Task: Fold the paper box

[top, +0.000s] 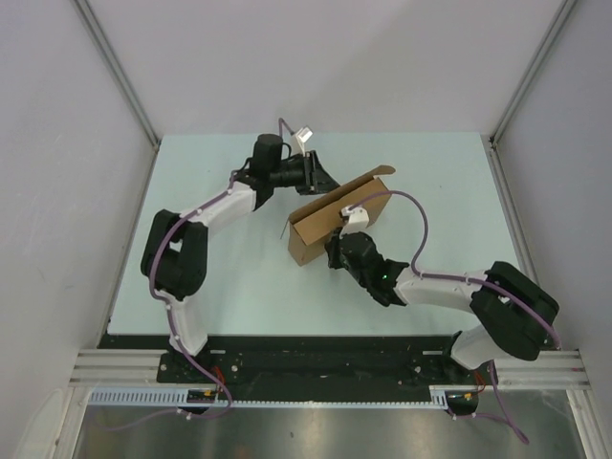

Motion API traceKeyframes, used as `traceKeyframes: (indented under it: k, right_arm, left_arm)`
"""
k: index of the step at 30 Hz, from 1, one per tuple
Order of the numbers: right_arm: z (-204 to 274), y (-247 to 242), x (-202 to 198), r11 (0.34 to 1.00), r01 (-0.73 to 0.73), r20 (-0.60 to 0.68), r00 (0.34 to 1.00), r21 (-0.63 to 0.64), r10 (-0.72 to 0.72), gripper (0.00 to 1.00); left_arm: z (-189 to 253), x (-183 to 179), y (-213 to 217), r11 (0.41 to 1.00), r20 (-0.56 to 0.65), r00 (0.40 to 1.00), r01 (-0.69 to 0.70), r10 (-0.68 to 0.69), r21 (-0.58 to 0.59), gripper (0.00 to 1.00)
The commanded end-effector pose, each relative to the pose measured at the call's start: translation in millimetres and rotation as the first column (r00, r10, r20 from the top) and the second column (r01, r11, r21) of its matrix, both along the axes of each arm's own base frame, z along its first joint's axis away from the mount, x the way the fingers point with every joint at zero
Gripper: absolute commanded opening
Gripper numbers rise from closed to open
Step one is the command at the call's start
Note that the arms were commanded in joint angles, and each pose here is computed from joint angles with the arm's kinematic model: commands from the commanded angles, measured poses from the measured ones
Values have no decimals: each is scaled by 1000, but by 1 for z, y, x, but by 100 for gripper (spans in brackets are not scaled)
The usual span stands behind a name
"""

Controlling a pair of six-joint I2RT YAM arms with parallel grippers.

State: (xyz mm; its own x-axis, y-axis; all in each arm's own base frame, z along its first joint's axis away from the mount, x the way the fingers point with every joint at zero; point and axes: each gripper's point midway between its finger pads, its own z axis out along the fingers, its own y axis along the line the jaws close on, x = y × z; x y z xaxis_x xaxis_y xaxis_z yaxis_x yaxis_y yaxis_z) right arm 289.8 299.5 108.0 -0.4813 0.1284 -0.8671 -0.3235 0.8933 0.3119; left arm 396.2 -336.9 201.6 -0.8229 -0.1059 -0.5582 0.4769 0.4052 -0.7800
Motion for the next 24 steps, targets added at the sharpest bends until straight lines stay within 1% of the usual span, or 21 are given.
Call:
traceKeyframes:
  k: [1, 7, 8, 13, 16, 24]
  right_arm:
    - [41, 29, 15, 995, 14, 109, 994, 103, -25, 0]
    - [38, 47, 19, 997, -1, 114, 993, 71, -7, 0]
    - [45, 49, 24, 997, 3, 124, 992, 78, -13, 0]
    - [48, 52, 37, 999, -1, 138, 990, 45, -5, 0]
    - [51, 57, 42, 999, -10, 151, 989, 34, 4, 0]
    - [38, 69, 59, 1000, -14, 139, 990, 14, 12, 0]
  left_arm:
    - [20, 5, -2, 998, 55, 997, 63, -62, -19, 38]
    - [17, 23, 0, 998, 50, 997, 59, -58, -18, 38]
    - [11, 28, 2, 999, 41, 998, 51, -50, -12, 38]
    - [-2, 51, 18, 1000, 19, 1000, 3, -3, -8, 38]
    - [-4, 63, 24, 1000, 15, 1000, -15, 15, -21, 38]
    - [-7, 72, 18, 999, 8, 1000, 4, -4, -51, 38]
